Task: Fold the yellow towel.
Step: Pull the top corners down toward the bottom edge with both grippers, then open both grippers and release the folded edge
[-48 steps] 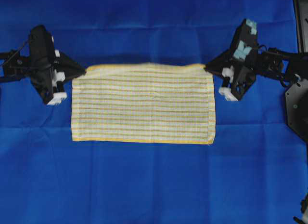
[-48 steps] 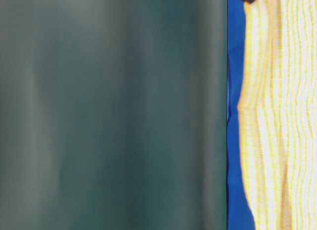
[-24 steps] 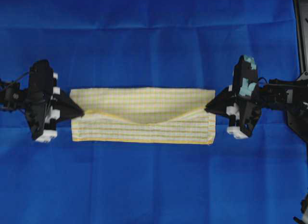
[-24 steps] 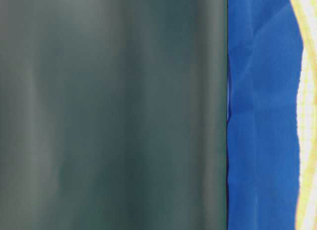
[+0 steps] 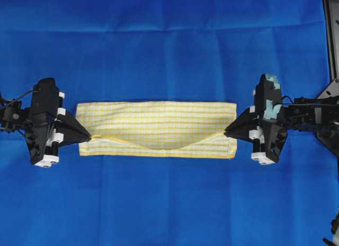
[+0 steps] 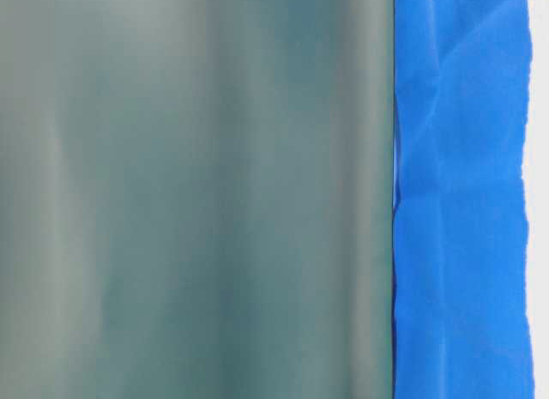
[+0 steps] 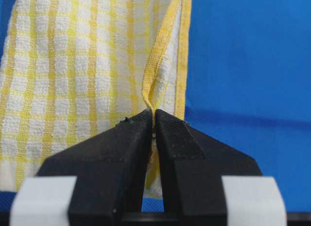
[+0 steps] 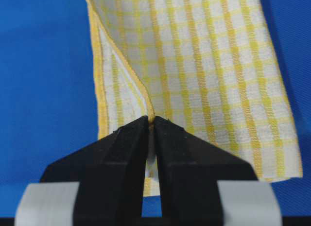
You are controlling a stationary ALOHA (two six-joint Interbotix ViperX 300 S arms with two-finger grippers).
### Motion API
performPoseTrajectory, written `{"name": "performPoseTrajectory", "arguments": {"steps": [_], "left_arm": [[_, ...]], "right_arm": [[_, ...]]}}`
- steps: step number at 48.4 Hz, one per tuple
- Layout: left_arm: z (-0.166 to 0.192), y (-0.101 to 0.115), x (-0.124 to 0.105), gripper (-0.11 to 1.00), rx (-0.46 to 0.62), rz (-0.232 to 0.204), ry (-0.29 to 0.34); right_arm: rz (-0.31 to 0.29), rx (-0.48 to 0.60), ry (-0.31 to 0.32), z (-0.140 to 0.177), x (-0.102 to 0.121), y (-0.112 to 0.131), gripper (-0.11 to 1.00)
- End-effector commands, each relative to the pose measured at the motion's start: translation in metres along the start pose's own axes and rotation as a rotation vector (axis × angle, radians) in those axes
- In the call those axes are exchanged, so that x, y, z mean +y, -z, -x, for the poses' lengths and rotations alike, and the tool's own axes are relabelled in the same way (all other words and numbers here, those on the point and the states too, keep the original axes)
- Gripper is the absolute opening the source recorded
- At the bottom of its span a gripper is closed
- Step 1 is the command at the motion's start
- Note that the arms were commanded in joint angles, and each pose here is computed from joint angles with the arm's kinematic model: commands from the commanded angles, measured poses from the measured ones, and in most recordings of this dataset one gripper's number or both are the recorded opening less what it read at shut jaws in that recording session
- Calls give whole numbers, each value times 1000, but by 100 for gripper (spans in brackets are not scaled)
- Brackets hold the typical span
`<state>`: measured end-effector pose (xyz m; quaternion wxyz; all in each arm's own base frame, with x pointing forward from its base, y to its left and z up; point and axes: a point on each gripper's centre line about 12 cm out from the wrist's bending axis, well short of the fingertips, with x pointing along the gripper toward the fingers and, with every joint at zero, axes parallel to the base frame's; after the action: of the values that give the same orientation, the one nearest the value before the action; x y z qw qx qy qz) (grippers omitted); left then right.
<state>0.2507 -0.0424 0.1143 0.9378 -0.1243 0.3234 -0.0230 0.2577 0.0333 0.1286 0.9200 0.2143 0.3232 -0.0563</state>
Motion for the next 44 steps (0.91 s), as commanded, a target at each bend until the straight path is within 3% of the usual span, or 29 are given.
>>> {"name": "performPoseTrajectory", "arguments": {"steps": [1, 29, 32, 40, 44], "left_arm": [[-1, -6, -5, 3, -19, -3, 15], [-9, -5, -6, 4, 52, -7, -4], [-9, -5, -3, 12, 60, -1, -13], [-4, -7, -2, 61, 73, -12, -22], [2, -12, 1, 79, 70, -12, -33]], "right_arm": [[5, -15, -19, -1, 8, -5, 4], [33, 59, -40, -5, 18, 6, 6], [33, 59, -40, -6, 19, 5, 19], [45, 51, -46, -5, 20, 4, 69], [51, 38, -47, -2, 19, 2, 84]]}}
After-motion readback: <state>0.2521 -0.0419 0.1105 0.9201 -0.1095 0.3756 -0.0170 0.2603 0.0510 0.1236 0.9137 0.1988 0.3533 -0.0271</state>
